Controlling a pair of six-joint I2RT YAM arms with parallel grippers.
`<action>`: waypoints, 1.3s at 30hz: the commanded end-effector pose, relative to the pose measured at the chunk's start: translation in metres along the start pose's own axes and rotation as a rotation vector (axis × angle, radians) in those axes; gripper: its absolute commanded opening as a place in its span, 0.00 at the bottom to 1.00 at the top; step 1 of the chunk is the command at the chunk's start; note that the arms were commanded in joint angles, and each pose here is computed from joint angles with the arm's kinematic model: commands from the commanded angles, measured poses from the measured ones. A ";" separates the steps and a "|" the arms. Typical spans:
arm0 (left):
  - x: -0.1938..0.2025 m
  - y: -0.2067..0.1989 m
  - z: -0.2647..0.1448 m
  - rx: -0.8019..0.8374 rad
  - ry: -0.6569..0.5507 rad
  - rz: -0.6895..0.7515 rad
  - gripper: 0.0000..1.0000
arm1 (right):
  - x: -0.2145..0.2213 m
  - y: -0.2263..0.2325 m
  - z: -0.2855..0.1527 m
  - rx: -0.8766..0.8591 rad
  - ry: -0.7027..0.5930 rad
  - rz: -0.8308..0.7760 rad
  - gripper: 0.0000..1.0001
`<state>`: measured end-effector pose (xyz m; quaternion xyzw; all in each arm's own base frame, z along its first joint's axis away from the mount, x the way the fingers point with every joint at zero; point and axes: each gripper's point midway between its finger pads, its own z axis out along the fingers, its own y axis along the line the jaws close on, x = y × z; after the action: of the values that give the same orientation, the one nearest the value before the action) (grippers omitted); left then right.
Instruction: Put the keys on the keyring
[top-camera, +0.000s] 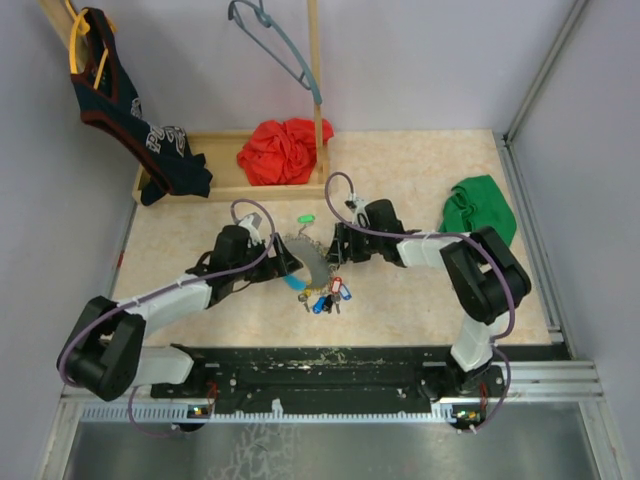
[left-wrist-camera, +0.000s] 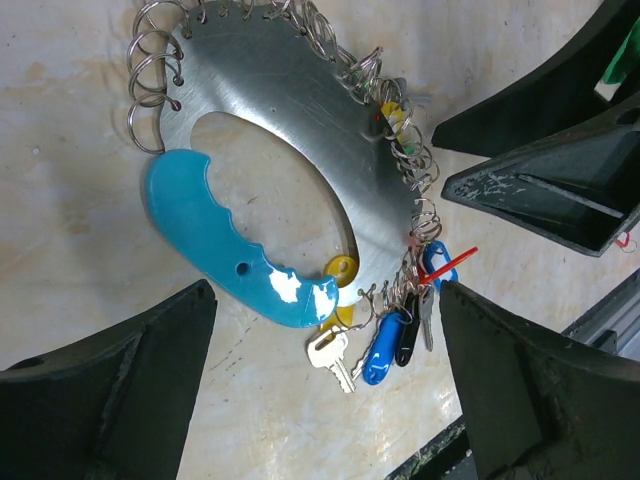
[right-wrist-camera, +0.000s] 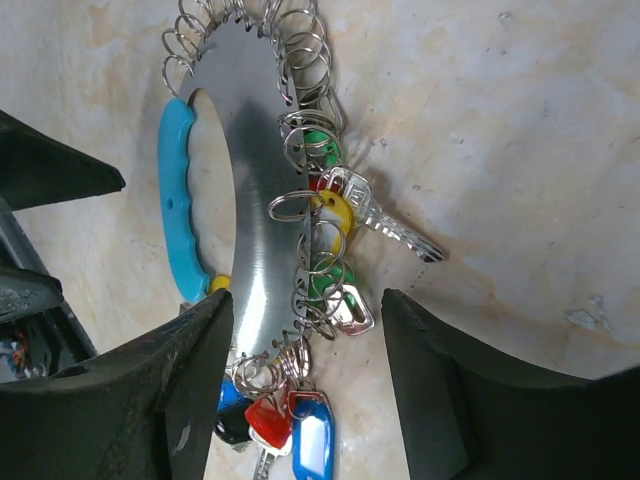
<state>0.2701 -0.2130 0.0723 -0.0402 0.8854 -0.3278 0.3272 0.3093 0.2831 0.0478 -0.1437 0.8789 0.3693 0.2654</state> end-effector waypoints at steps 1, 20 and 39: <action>-0.012 -0.007 0.007 0.029 -0.039 -0.012 0.96 | -0.015 0.019 0.011 -0.122 -0.033 0.010 0.59; 0.012 0.016 0.031 -0.011 0.014 -0.086 0.90 | -0.009 0.051 0.006 -0.262 -0.078 0.008 0.14; -0.059 -0.039 -0.050 0.121 -0.312 -0.202 0.93 | -0.036 0.078 -0.030 -0.066 -0.424 0.004 0.00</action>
<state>0.2819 -0.2092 0.1391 -0.1329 0.8092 -0.4041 0.4053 0.2686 0.3222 0.1029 -0.1249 0.8103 0.4509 0.3529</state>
